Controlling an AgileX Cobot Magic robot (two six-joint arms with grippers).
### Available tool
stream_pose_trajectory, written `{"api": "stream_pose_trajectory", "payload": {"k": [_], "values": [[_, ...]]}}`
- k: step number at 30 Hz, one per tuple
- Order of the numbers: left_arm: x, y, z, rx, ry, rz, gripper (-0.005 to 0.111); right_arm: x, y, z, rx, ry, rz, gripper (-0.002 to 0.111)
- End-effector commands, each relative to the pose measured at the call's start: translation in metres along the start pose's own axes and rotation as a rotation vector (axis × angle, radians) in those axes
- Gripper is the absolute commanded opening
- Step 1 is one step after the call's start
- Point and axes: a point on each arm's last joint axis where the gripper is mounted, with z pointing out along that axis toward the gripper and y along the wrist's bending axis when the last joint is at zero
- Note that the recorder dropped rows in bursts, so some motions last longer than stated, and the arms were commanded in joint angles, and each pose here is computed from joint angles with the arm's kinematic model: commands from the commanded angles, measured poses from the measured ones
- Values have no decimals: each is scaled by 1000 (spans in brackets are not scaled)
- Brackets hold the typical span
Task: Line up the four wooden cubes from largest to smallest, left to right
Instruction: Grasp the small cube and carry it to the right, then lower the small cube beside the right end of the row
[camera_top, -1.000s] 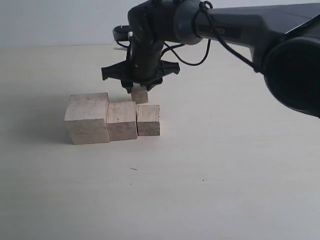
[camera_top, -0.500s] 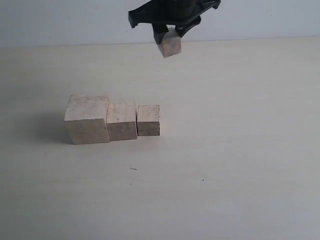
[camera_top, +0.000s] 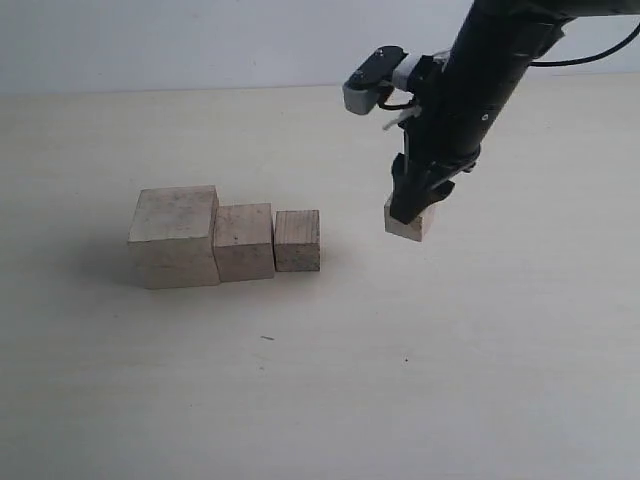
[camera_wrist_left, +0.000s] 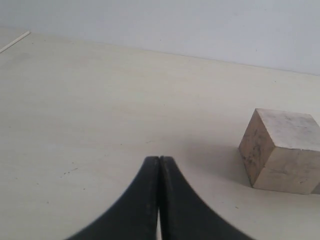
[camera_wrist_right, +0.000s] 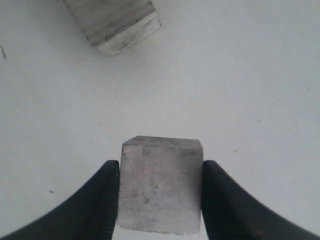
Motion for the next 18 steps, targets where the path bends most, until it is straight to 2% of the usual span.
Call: {"api": "stream_pose_trajectory", "payload": {"k": [1,4,9,18], "values": [[-1,0,0,5,-11,2,0,0,-7,-4,60,-58,-176,0],[-1,0,0,5,-11,2,0,-8,-6,-4,73,-131,-197,0],[-1,0,0,5,-11,2,0,-10,-5,5,38,-155,-387,0],[-1,0,0,5,-11,2,0,-11,-7,44,-74,-175,-453,0]]}}
